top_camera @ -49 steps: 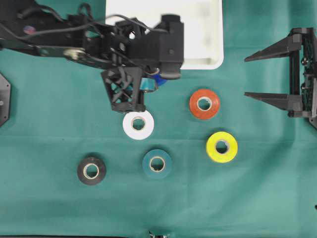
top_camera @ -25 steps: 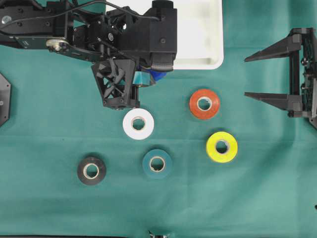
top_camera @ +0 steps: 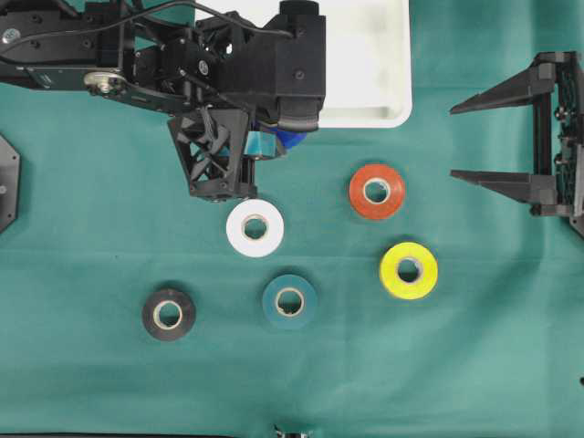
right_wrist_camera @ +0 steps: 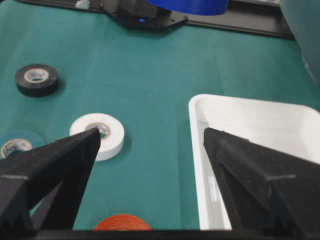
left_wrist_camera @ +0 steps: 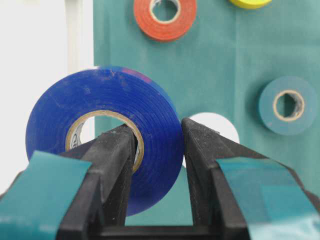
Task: Pick up the tape from a random location and place it into the white case.
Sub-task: 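Lift the blue tape roll with the left gripper toward the white tray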
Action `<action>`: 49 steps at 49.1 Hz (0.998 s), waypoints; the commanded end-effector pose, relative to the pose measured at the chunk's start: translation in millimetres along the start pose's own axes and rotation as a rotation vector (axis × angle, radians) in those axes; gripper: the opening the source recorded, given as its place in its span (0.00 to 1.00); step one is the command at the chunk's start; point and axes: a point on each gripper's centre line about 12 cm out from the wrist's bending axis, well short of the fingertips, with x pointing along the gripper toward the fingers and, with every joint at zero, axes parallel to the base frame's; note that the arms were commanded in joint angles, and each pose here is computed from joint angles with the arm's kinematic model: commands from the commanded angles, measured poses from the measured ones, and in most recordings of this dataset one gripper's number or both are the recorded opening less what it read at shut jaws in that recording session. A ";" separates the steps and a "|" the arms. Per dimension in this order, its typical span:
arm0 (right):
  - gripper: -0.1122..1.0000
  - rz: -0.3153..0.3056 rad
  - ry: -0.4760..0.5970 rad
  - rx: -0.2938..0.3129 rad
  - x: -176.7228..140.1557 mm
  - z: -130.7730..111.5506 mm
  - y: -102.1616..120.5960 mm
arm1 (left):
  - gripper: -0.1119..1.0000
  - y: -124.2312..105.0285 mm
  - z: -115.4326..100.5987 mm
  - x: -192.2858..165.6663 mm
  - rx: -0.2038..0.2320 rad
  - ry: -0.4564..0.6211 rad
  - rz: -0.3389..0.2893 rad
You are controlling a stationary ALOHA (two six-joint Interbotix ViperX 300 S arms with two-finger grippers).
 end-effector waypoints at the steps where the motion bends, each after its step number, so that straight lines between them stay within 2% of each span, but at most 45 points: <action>1: 0.93 -0.001 -0.023 0.003 1.4 8.9 -0.2 | 0.32 -0.6 9.1 -20.0 0.006 -0.060 0.002; 11: 0.93 -0.001 -0.026 0.000 1.5 10.1 -0.1 | 0.32 4.4 8.1 -19.2 -0.001 -0.056 0.011; 20: 0.93 -0.001 -0.026 0.000 1.5 10.1 -0.1 | 0.32 22.2 6.0 -15.2 -0.034 -0.045 0.038; 40: 0.93 -0.001 -0.023 0.000 1.6 10.2 -0.1 | 0.32 97.7 -5.4 -13.9 -0.141 -0.021 0.149; 49: 0.93 -0.001 -0.022 0.000 1.5 9.6 -0.1 | 0.32 123.2 -11.0 -12.7 -0.175 -0.011 0.186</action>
